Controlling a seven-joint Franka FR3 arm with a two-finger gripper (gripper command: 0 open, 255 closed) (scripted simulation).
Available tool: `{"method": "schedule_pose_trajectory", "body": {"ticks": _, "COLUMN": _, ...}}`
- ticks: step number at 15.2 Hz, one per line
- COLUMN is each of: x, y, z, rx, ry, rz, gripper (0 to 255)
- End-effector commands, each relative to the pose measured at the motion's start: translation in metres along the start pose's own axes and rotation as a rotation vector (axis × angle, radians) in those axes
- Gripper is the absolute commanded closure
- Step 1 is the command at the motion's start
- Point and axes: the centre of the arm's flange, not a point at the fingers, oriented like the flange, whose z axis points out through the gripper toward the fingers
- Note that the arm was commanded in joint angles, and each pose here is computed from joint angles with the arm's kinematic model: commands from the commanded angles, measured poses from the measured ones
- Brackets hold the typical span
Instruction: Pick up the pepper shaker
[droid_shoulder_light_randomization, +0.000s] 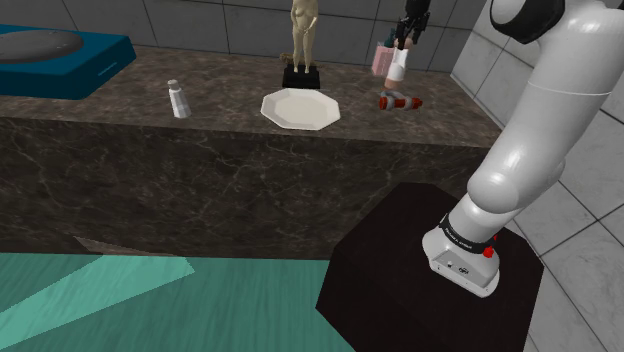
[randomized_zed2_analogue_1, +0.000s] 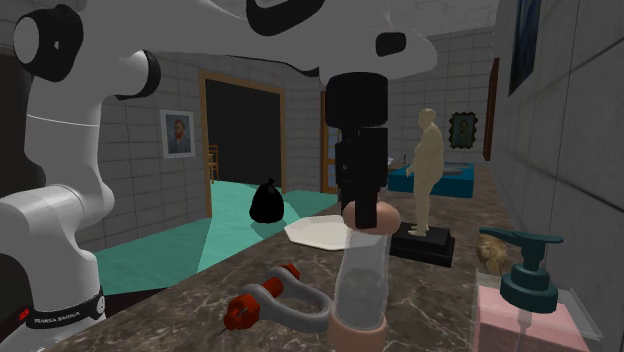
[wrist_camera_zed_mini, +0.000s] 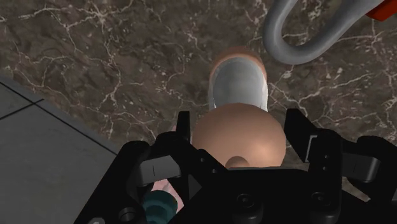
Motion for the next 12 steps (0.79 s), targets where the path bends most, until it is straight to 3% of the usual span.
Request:
{"method": "schedule_pose_trajectory", "body": {"ticks": 1, "x": 0.001, "y": 0.002, "z": -0.011, "rx": 0.0, "ry": 0.0, "rz": 0.0, "gripper": 255}}
{"method": "schedule_pose_trajectory", "body": {"ticks": 12, "x": 0.0, "y": 0.009, "z": -0.058, "rx": 0.0, "ry": 0.0, "rz": 0.0, "gripper": 255}}
